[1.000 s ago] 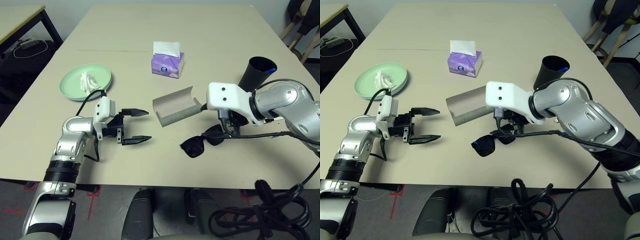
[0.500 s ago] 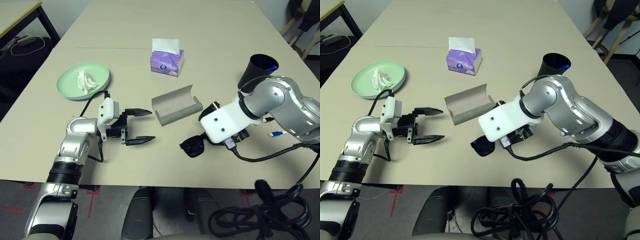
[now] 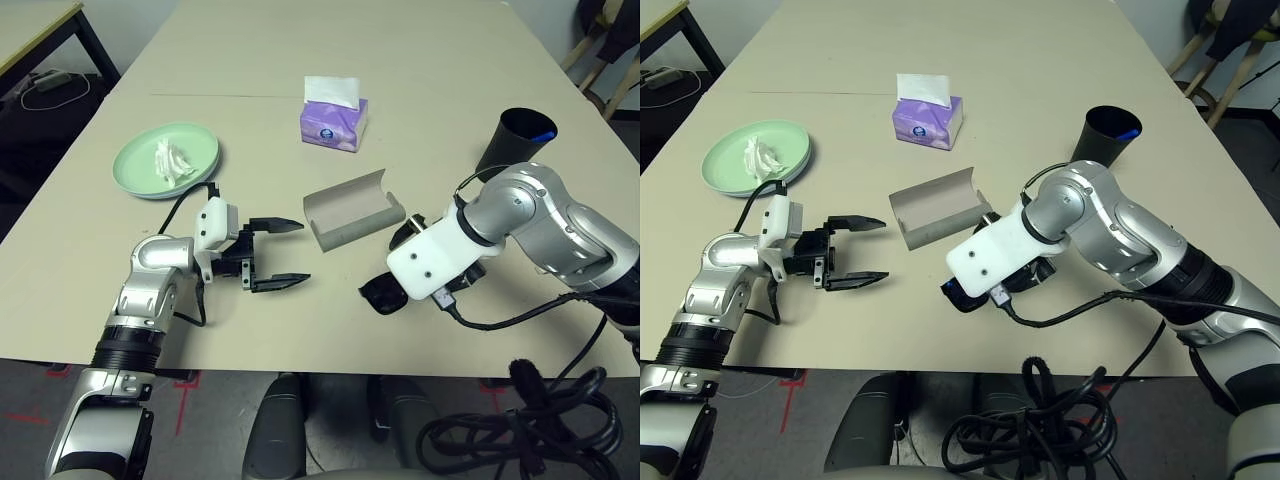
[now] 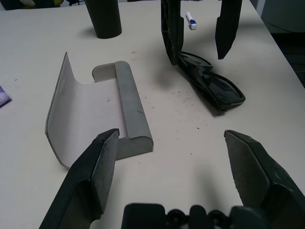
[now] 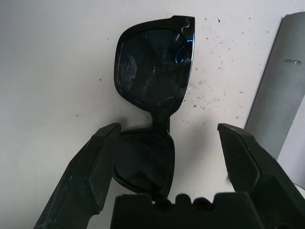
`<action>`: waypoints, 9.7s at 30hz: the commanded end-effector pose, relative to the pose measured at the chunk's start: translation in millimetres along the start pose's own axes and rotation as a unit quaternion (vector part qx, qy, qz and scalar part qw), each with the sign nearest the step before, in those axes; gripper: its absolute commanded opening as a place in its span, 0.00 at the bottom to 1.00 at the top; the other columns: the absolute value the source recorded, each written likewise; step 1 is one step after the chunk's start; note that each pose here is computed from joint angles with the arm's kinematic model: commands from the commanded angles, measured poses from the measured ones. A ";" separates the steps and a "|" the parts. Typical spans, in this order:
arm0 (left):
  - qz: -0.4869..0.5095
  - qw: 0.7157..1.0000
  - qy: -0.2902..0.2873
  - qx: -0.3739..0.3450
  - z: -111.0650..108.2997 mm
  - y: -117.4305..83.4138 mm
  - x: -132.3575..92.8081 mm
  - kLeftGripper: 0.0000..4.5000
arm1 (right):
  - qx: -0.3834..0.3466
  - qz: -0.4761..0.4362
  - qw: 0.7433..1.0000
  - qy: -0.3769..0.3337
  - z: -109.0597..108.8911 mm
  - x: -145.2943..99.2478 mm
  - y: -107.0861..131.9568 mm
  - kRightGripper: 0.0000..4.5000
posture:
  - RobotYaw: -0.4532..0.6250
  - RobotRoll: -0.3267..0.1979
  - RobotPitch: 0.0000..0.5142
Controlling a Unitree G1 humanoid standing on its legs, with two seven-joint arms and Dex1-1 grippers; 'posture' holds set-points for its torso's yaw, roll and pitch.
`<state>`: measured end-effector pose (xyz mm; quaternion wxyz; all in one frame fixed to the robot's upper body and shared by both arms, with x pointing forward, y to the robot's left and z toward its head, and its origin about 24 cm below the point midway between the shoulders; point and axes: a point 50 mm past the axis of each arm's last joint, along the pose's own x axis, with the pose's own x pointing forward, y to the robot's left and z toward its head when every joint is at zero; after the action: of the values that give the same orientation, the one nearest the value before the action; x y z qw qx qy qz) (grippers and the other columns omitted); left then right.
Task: Organize and tidy the items on the table.
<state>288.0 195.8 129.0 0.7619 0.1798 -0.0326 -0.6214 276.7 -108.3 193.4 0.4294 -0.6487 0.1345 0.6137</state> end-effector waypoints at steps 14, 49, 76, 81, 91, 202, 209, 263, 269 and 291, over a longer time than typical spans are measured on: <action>-0.008 1.000 0.005 0.012 3.3 -5.8 0.5 0.99 | -0.017 0.007 1.000 0.009 5.5 6.6 -5.6 1.00 | 0.54 0.62 0.34; -0.048 0.998 -0.026 0.012 11.9 -15.9 6.2 1.00 | -0.006 0.031 0.999 0.006 1.6 25.9 2.4 0.87 | 0.55 0.62 0.35; -0.021 0.999 -0.031 0.011 13.1 -8.2 3.4 1.00 | -0.005 -0.033 0.999 -0.022 6.1 -34.6 -21.8 0.10 | 0.51 0.62 0.29; 0.025 0.999 -0.036 0.002 15.5 -3.2 0.4 1.00 | 0.001 -0.067 0.997 -0.025 6.2 -44.6 -36.1 0.10 | 0.51 0.62 0.28; 0.052 0.998 -0.020 0.006 19.1 -6.2 -6.4 1.00 | -0.005 -0.130 0.992 0.006 -4.9 -24.8 -85.8 0.10 | 0.57 0.62 0.29; 0.184 0.982 -0.017 -0.024 -16.3 42.9 -11.8 0.96 | 0.420 -0.409 0.692 -0.421 -97.5 34.1 83.3 1.00 | 0.46 0.62 0.23; 0.246 0.968 0.010 -0.053 -29.4 55.1 -13.5 0.41 | 0.416 -0.418 0.685 -0.428 -95.7 25.6 75.8 1.00 | 0.45 0.62 0.23; 0.042 0.996 -0.067 -0.035 15.4 11.6 63.4 0.98 | 0.282 -0.031 0.950 -0.131 -149.5 -26.7 93.0 1.00 | 0.46 0.62 0.26; 0.029 0.997 -0.065 -0.014 10.1 7.9 63.6 0.99 | 0.203 0.028 0.978 -0.033 -161.1 -40.9 89.2 1.00 | 0.44 0.62 0.28; -0.026 0.998 -0.049 0.022 7.5 0.7 64.4 0.99 | 0.166 0.105 0.978 0.067 -174.5 -52.2 100.3 1.00 | 0.41 0.62 0.35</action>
<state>304.8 133.9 129.3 0.7482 0.1621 -0.0845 -0.6377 313.7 -312.5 181.7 0.4488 -0.5890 0.3371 0.5814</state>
